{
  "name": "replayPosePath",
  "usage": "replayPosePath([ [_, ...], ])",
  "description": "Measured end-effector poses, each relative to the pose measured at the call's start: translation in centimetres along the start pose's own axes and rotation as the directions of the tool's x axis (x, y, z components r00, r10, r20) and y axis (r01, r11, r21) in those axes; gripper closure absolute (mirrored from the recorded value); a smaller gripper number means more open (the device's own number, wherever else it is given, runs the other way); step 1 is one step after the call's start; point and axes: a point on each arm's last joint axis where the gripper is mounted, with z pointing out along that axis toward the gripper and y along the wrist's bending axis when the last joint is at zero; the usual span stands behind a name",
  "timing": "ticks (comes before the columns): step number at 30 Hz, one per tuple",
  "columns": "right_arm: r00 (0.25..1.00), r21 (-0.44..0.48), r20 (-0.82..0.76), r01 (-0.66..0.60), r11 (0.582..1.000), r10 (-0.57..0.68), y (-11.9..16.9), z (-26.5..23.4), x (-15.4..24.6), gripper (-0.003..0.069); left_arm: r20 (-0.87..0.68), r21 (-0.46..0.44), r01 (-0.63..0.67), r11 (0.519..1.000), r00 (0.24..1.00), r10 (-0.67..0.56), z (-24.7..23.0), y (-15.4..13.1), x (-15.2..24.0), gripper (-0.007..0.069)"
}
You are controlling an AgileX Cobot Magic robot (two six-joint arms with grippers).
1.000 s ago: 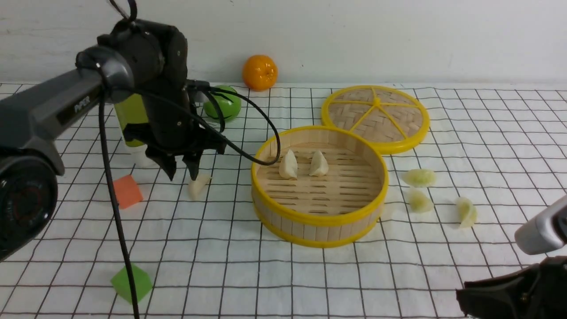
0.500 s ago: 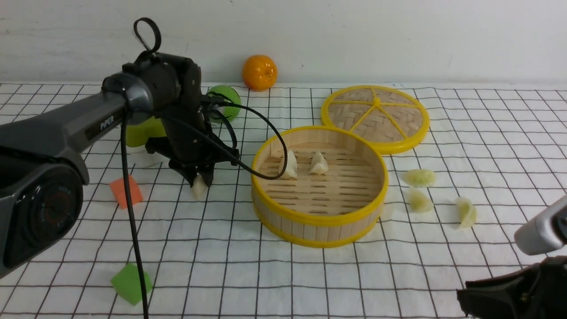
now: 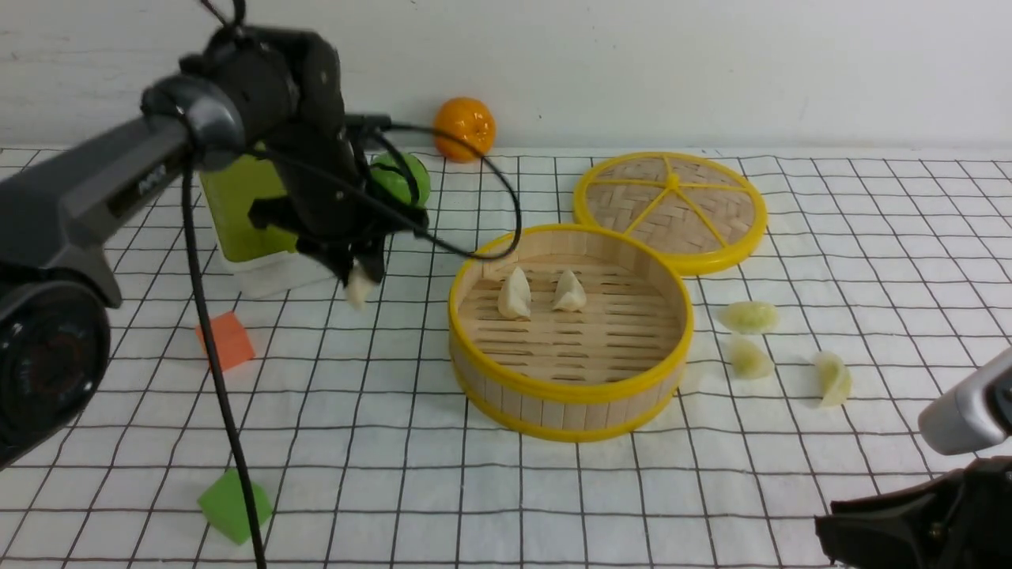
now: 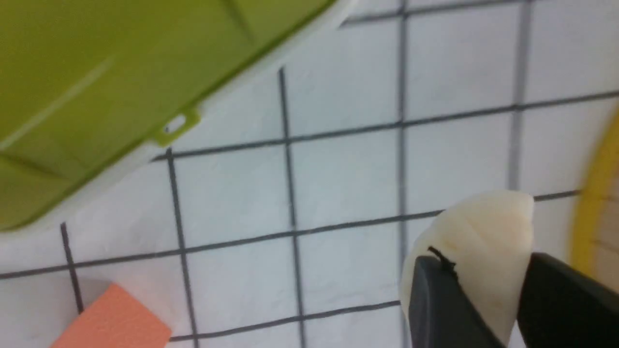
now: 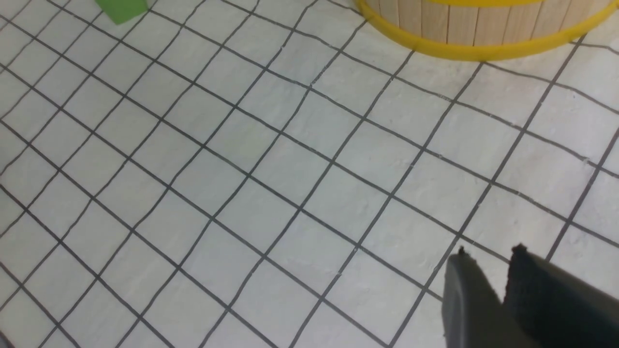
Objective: Put the dumplings into the steamer on the table with the white tablecloth.
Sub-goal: 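Reach for and grasp a dumpling on the table with the left gripper, then place the dumpling into the bamboo steamer basket with the left gripper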
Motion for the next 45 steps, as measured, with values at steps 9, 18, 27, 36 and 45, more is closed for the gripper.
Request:
replayPosePath([
  [9, 1.000, 0.000, 0.000, 0.000, 1.000, 0.000, 0.0, 0.0, 0.0, 0.0531, 0.209, 0.255, -0.147, 0.956, 0.973, 0.094, -5.7, -11.6, 0.1, 0.0417],
  [18, 1.000, 0.000, 0.000, 0.000, 1.000, 0.000, 0.0, 0.0, 0.0, 0.0529, 0.255, 0.146, -0.099, 0.984, 0.965, 0.059, 2.9, -18.9, 2.9, 0.0417],
  [27, 1.000, -0.003, 0.003, -0.005, 1.000, 0.005, 0.0, 0.0, 0.0, 0.0531, 0.240, 0.128, -0.053, 0.990, 0.971, 0.021, 8.3, -19.0, 3.7, 0.0417],
  [36, 1.000, -0.006, 0.001, -0.007, 1.000, 0.007, 0.1, 0.0, 0.0, 0.0530, 0.221, 0.117, -0.051, 0.992, 0.975, 0.024, 8.9, -18.9, 3.8, 0.0258],
  [45, 1.000, -0.006, 0.001, -0.010, 1.000, 0.010, 0.1, 0.0, 0.0, 0.0521, 0.343, 0.043, -0.235, 0.971, 0.916, 0.207, -8.4, -17.8, 1.4, 0.0436],
])
